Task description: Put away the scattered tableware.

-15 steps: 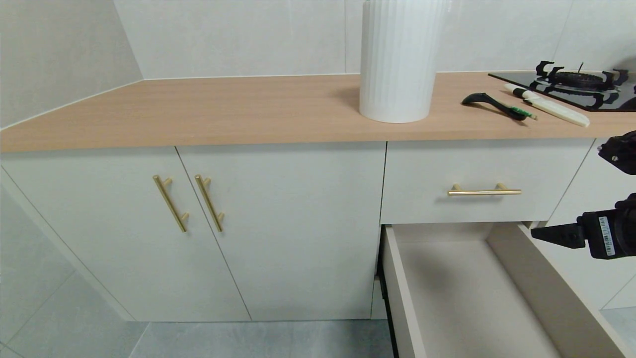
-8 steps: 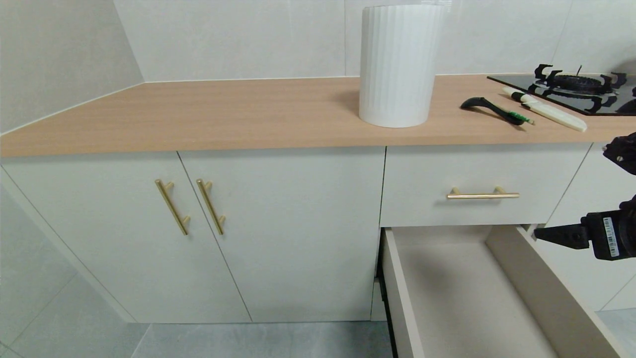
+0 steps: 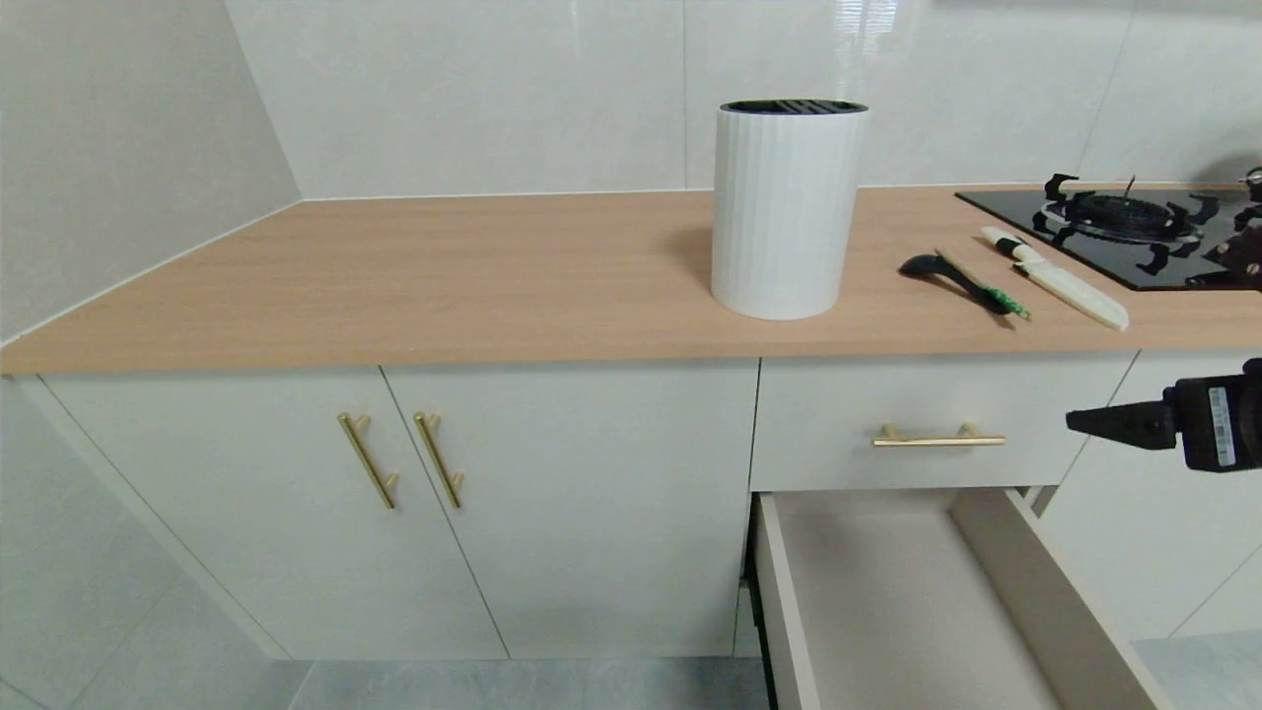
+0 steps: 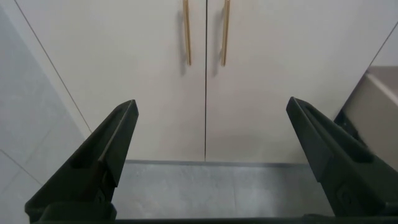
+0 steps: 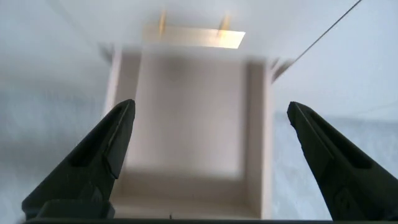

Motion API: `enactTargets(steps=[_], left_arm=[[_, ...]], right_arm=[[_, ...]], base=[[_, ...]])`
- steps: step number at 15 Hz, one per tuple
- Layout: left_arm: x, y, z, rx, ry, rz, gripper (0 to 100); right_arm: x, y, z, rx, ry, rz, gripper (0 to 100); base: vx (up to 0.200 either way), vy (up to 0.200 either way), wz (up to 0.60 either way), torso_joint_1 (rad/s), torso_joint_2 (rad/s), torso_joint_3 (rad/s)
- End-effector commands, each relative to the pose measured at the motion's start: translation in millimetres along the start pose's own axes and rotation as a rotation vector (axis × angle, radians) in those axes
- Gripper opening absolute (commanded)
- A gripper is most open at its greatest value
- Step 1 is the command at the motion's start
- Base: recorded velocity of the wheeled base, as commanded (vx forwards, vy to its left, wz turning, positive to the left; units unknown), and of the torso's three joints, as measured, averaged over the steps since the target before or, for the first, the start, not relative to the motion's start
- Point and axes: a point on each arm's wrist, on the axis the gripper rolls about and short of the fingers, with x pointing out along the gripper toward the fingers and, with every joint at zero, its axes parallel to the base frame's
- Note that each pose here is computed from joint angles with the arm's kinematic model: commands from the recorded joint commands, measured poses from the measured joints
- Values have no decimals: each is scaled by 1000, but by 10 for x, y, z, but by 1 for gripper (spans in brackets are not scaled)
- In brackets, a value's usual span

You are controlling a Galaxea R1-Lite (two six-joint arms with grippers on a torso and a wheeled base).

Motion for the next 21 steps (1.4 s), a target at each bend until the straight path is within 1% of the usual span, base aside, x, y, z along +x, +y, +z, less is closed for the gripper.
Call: enactTargets(steps=[1, 2, 3, 4, 5, 7, 8, 10, 12, 14, 21], left_arm=[[1, 0, 0, -1, 2, 0, 100], [1, 0, 0, -1, 2, 0, 100], [1, 0, 0, -1, 2, 0, 100], [1, 0, 0, 1, 2, 0, 100], [1, 0, 0, -1, 2, 0, 100], [1, 0, 0, -1, 2, 0, 100], [1, 0, 0, -1, 2, 0, 100], [1, 0, 0, 1, 2, 0, 100], [1, 0, 0, 1, 2, 0, 100], [1, 0, 0, -1, 2, 0, 100], [2, 0, 0, 1, 3, 0, 100]], right_arm=[[232, -97, 316, 37, -2, -54, 100], [345, -140, 471, 48, 20, -75, 100], [412, -162, 561, 55, 42, -86, 100], [520, -184, 729, 57, 93, -96, 100], [582, -180, 772, 56, 112, -95, 100], [945, -165, 785, 50, 152, -99, 100], [1095, -157, 828, 51, 140, -99, 100], [1313, -143, 855, 53, 149, -90, 100], [1404, -160, 853, 58, 146, -96, 100], [1458, -190, 882, 70, 109, -100, 100], [1672, -170, 872, 100, 76, -101, 100]], base=[[0, 0, 0, 183, -466, -300], [0, 0, 0, 163, -476, -290], [0, 0, 0, 124, -320, -207], [0, 0, 0, 61, -173, -110], [0, 0, 0, 46, -95, -66], [0, 0, 0, 0, 0, 0], [0, 0, 0, 0, 0, 0], [0, 0, 0, 0, 0, 0], [0, 0, 0, 0, 0, 0], [0, 0, 0, 0, 0, 0], [0, 0, 0, 0, 0, 0]])
